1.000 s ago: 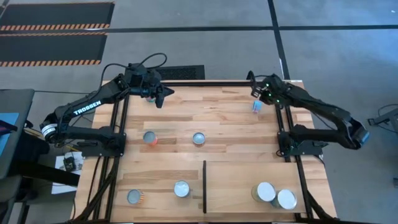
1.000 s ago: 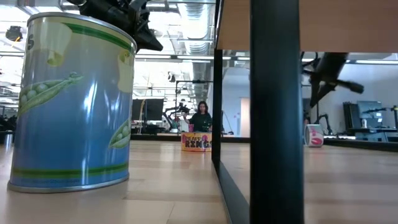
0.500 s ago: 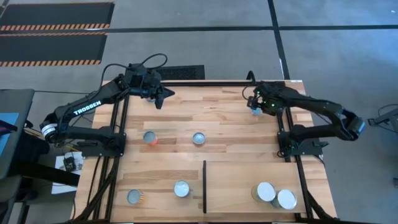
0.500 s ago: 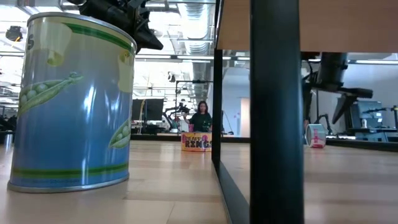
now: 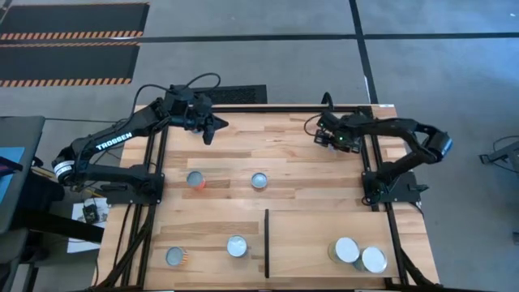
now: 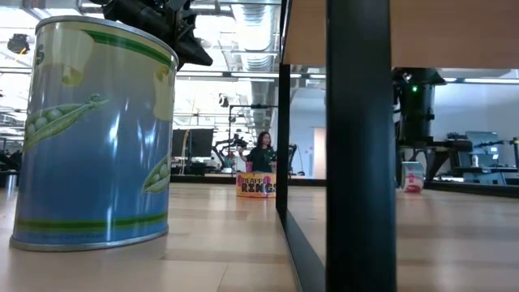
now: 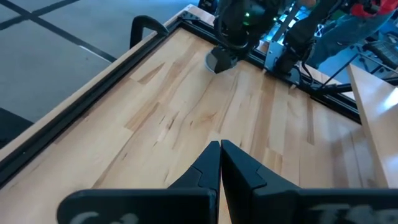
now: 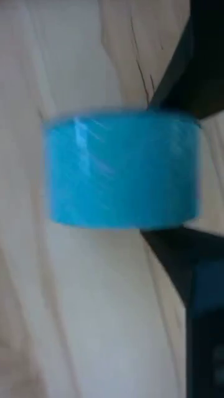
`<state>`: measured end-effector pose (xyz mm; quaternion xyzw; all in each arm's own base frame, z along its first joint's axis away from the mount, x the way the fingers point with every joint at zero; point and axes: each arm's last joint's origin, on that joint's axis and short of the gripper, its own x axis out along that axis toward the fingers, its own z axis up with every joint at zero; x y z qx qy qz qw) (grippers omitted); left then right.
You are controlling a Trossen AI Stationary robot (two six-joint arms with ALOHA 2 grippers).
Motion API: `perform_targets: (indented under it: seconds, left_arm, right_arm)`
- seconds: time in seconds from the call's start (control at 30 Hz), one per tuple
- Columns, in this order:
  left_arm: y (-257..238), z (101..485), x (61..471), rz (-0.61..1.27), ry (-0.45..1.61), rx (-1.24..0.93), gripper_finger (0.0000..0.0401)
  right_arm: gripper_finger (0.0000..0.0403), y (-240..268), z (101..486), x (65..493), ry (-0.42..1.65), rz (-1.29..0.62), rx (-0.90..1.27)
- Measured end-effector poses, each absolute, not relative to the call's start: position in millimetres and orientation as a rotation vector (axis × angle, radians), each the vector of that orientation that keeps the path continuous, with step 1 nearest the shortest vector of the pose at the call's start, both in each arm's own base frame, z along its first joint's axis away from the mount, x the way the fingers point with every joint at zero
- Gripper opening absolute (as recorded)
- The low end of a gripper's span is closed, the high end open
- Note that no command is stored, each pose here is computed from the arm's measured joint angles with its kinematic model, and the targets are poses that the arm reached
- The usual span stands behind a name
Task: Pick and place cans onto a shelf
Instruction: Put the canned tuna on the shelf
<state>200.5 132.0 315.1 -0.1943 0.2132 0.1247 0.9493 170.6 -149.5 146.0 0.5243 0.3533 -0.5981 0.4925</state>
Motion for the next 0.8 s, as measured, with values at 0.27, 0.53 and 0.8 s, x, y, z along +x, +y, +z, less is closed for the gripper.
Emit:
perform_targets:
  seconds: [0.27, 0.53, 0.8]
  left_arm:
    - [132, 315, 201, 0.253, 0.433, -0.386, 0.0]
    - [132, 315, 201, 0.252, 0.433, -0.375, 0.0]
    - [132, 316, 201, 0.223, 0.433, -0.349, 0.0]
  right_arm:
    - [0.0139, -139, 154, 176, 0.839, -1.447, 1.172]
    - [0.0139, -127, 184, 169, 0.849, -1.339, 1.123]
    - [0.0139, -73, 278, 181, 0.942, -0.949, 0.798]
